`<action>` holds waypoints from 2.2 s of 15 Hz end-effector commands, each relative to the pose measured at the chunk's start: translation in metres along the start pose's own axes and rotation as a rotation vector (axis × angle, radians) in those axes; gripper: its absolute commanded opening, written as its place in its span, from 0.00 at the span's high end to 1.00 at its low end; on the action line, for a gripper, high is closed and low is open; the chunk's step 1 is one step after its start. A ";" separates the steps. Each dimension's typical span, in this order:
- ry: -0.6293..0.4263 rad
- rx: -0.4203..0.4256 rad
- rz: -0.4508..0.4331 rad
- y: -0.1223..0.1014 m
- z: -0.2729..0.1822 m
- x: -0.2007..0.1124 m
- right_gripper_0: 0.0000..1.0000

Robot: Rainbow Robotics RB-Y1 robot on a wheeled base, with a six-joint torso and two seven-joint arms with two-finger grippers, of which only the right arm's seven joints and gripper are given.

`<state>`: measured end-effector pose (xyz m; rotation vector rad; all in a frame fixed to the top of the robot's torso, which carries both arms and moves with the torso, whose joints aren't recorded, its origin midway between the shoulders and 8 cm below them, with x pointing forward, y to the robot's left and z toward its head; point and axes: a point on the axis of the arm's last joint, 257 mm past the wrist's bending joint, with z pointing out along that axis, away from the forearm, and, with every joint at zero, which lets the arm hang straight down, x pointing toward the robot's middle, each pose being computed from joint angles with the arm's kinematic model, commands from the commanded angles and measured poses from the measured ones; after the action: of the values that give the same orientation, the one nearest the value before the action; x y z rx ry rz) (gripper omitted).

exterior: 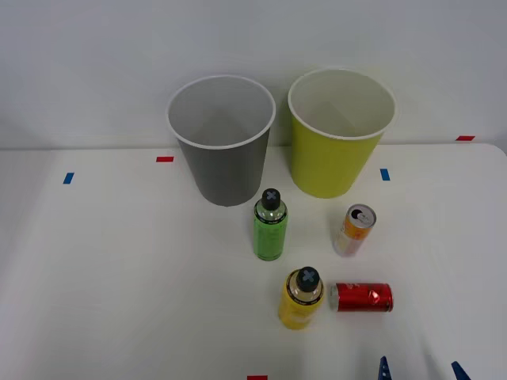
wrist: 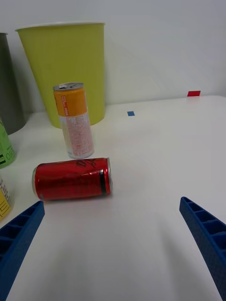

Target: Put cans in the gray bin, plastic bottles in the light green bin

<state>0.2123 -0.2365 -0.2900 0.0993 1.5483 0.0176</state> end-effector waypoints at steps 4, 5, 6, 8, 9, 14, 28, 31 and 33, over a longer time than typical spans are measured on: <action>0.000 0.000 0.000 0.000 0.000 0.000 0.00; 0.000 0.000 0.000 0.000 0.000 0.000 0.00; 0.000 0.000 0.000 0.000 0.000 0.000 0.00; 0.000 0.000 0.000 0.000 0.000 0.000 0.00; 0.000 0.000 0.000 0.000 0.000 0.000 0.00; 0.000 0.000 0.000 0.000 0.000 0.000 0.00; 0.000 0.000 0.000 0.000 0.000 0.000 0.00; 0.000 0.000 0.000 0.000 0.000 0.000 0.00; 0.000 0.000 0.000 0.000 0.000 0.000 0.00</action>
<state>0.2123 -0.2365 -0.2900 0.0993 1.5483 0.0176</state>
